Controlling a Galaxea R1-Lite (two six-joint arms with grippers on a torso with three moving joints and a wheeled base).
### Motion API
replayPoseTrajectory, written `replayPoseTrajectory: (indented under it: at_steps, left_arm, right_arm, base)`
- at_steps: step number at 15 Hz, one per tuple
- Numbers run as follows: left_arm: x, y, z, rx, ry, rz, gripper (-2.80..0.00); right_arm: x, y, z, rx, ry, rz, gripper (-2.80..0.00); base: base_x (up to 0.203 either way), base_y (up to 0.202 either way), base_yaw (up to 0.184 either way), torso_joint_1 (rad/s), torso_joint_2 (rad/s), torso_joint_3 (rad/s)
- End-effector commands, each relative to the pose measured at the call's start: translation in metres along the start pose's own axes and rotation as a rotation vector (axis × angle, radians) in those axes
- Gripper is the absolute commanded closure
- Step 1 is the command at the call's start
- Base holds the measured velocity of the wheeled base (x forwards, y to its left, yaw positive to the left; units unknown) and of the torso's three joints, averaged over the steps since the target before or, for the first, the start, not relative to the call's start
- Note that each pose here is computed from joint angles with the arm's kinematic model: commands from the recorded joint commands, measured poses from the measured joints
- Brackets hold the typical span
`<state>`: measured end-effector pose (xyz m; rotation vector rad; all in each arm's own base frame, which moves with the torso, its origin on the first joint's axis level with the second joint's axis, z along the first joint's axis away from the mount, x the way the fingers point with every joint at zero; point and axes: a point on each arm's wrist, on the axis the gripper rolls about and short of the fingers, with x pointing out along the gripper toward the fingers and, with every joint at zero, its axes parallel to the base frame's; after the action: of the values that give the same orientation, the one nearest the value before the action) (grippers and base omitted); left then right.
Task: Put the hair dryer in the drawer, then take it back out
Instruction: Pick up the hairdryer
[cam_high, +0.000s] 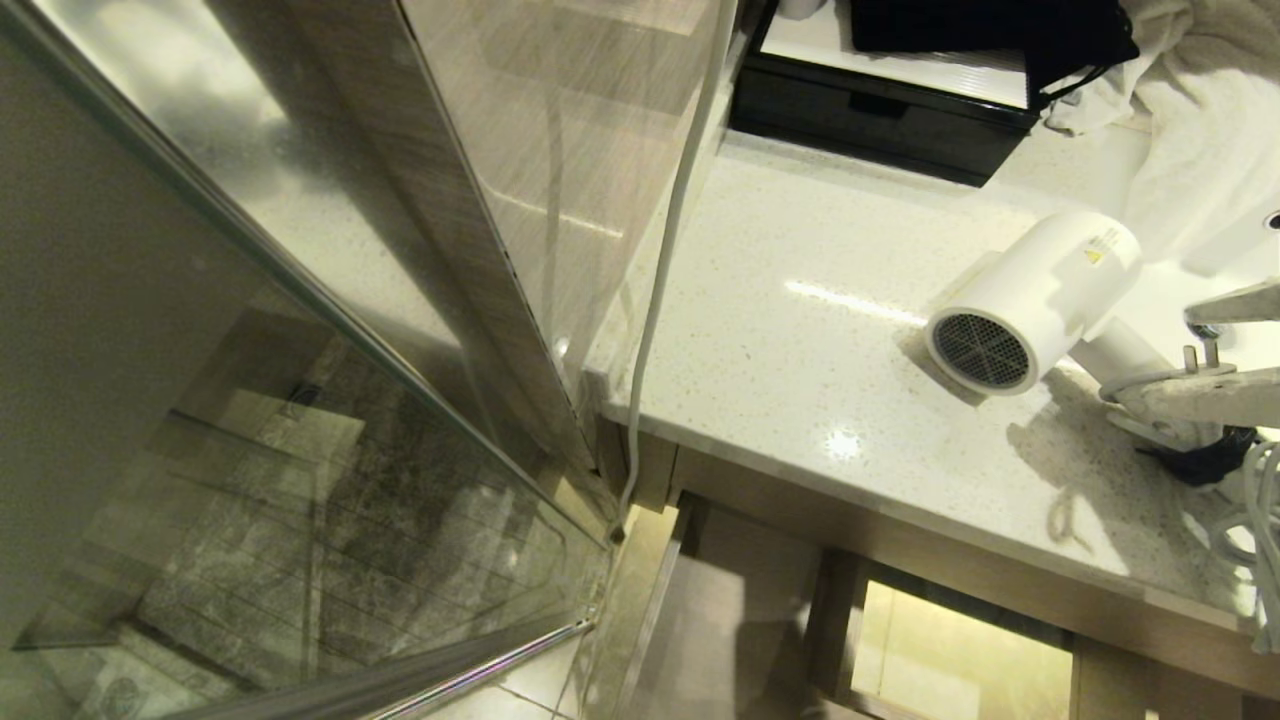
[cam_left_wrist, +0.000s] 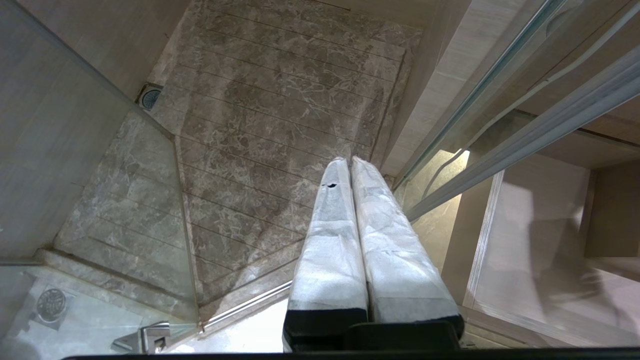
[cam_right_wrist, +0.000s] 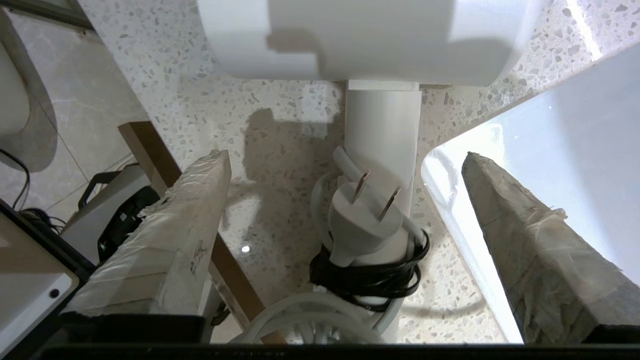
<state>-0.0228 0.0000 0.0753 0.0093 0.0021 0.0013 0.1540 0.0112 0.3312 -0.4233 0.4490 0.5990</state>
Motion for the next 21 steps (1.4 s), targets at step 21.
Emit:
replayPoseTrajectory:
  at_steps: [21]
  left_arm:
    - [0.0,0.0,0.0,0.0,-0.002,0.0,0.0]
  right_arm:
    - [0.052,-0.026,0.0,-0.101,0.064,0.058,-2.8]
  base:
    - [0.0,0.0,0.0,0.0,0.0,0.0]
